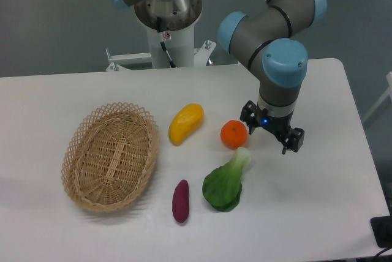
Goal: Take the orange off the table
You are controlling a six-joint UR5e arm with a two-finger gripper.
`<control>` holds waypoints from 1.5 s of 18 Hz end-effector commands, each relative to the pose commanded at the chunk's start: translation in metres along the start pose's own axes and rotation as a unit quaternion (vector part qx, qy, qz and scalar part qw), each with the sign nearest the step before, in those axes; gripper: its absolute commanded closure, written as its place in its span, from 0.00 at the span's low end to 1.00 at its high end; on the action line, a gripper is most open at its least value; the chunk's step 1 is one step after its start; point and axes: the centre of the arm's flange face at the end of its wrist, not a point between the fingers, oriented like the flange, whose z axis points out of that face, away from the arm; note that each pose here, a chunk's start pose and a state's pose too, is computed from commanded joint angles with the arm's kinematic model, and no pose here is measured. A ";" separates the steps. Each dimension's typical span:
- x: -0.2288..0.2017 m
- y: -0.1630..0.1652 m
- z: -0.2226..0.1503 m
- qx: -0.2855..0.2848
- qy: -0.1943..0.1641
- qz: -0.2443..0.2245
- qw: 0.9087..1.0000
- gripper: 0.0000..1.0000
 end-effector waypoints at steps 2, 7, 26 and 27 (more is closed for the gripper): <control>0.000 0.000 0.000 0.000 0.000 0.000 1.000 0.00; 0.002 -0.001 0.002 -0.002 0.004 -0.001 1.000 0.00; 0.047 0.014 0.041 -0.009 0.053 -0.013 0.998 0.00; 0.051 0.016 0.046 -0.011 0.058 -0.015 0.998 0.00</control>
